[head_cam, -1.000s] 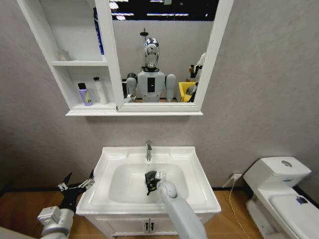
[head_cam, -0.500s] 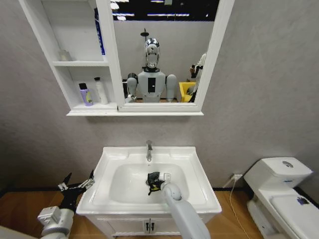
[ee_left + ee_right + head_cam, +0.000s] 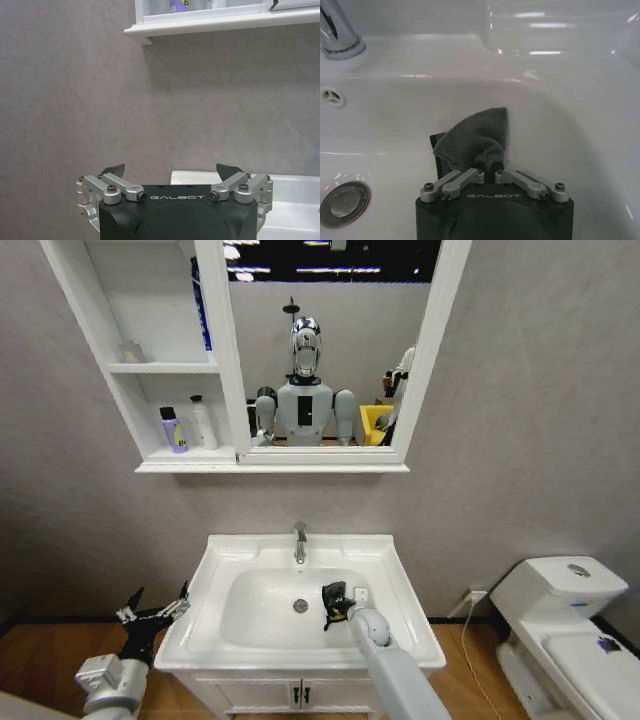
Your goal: Move facial cleanser and shampoo from washbasin to cabinet, then wipe washbasin with towel.
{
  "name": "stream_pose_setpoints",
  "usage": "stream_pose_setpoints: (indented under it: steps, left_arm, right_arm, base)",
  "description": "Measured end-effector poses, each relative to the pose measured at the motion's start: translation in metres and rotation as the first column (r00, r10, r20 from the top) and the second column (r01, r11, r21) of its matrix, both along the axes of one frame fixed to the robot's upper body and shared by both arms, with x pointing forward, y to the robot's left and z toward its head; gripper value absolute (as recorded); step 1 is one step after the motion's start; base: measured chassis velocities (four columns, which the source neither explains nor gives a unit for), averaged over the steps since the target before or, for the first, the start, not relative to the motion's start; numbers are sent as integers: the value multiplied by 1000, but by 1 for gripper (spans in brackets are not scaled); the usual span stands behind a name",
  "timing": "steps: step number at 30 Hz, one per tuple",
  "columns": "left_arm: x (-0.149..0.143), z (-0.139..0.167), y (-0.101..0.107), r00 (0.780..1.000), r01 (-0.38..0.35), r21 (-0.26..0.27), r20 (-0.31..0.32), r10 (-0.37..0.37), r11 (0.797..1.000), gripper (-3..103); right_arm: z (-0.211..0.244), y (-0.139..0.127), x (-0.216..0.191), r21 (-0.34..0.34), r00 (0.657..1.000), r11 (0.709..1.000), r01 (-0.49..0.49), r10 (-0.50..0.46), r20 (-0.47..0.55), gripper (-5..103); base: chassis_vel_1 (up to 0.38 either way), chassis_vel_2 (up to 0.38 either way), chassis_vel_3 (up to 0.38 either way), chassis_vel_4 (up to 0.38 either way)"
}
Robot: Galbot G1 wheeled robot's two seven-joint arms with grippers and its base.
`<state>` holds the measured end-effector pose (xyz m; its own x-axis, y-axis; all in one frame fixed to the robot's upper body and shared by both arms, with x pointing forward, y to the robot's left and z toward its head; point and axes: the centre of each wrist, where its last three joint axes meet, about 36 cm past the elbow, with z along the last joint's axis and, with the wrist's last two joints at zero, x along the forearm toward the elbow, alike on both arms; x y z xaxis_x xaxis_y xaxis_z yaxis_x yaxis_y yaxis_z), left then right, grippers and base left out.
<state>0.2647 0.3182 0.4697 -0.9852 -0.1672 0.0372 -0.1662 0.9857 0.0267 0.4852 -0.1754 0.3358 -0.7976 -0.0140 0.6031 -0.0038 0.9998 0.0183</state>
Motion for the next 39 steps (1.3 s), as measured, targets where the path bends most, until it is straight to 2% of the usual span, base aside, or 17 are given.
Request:
stream_pose_setpoints:
  steps: [1, 2, 3, 5, 6, 11, 14, 17, 22, 24, 26, 29, 31, 33, 34, 35, 39]
  left_arm:
    - [0, 0, 0, 1000, 0, 0, 0, 0, 1000, 100]
    - [0, 0, 0, 1000, 0, 0, 0, 0, 1000, 100]
    - [0, 0, 0, 1000, 0, 0, 0, 0, 1000, 100]
    - [0, 0, 0, 1000, 0, 0, 0, 0, 1000, 100]
    - [0, 0, 0, 1000, 0, 0, 0, 0, 1000, 100]
    - [0, 0, 0, 1000, 0, 0, 0, 0, 1000, 100]
    - [0, 0, 0, 1000, 0, 0, 0, 0, 1000, 100]
    - [0, 0, 0, 1000, 0, 0, 0, 0, 1000, 100]
    - [0, 0, 0, 1000, 0, 0, 0, 0, 1000, 100]
    - [0, 0, 0, 1000, 0, 0, 0, 0, 1000, 100]
    - [0, 0, 0, 1000, 0, 0, 0, 0, 1000, 100]
    - [0, 0, 0, 1000, 0, 0, 0, 0, 1000, 100]
    - [0, 0, 0, 1000, 0, 0, 0, 0, 1000, 100]
    - [0, 0, 0, 1000, 0, 0, 0, 0, 1000, 100]
    - [0, 0, 0, 1000, 0, 0, 0, 0, 1000, 100]
    - [0, 0, 0, 1000, 0, 0, 0, 0, 1000, 100]
    - [0, 0, 0, 1000, 0, 0, 0, 0, 1000, 100]
  right_arm:
    - [0, 0, 0, 0, 1000, 1000, 0, 0, 0, 4]
    - [3, -2, 0, -25, 996, 1000, -12, 15, 85, 4]
    - [3, -2, 0, -25, 996, 1000, -12, 15, 85, 4]
    - [15, -6, 4, -94, 959, 993, -70, 93, 269, 4]
    - [23, -7, 5, -122, 940, 989, -89, 123, 318, 4]
    - [51, -10, 3, -189, 895, 977, -101, 172, 411, 4]
    - [70, -29, -2, -289, 863, 956, -49, 186, 469, 4]
    - [74, -46, -7, -322, 862, 947, -7, 169, 478, 4]
    - [70, -75, -12, -306, 880, 951, 37, 114, 461, 4]
    - [59, -90, -10, -255, 894, 966, 42, 77, 441, 4]
    - [50, -98, -7, -241, 903, 969, 48, 61, 426, 1]
    - [40, -107, -4, -245, 910, 968, 51, 55, 410, 9]
    - [32, -110, -1, -257, 917, 965, 56, 52, 396, 19]
    - [29, -110, 0, -258, 919, 965, 58, 49, 390, 19]
    - [27, -111, 1, -249, 922, 967, 57, 44, 384, 30]
    - [26, -111, 2, -227, 924, 973, 43, 48, 380, 35]
    - [25, -111, 4, -174, 917, 985, 11, 59, 394, 41]
  base:
    - [0, 0, 0, 0]
    - [0, 0, 0, 0]
    - [0, 0, 0, 0]
    - [0, 0, 0, 0]
    - [0, 0, 0, 0]
    - [0, 0, 0, 0]
    - [0, 0, 0, 0]
    - [0, 0, 0, 0]
    - [0, 0, 0, 0]
    - [0, 0, 0, 0]
    - [0, 0, 0, 0]
    - [0, 0, 0, 0]
    - [0, 0, 0, 0]
    - [0, 0, 0, 0]
    - [0, 0, 0, 0]
    - [0, 0, 0, 0]
    - [0, 0, 0, 0]
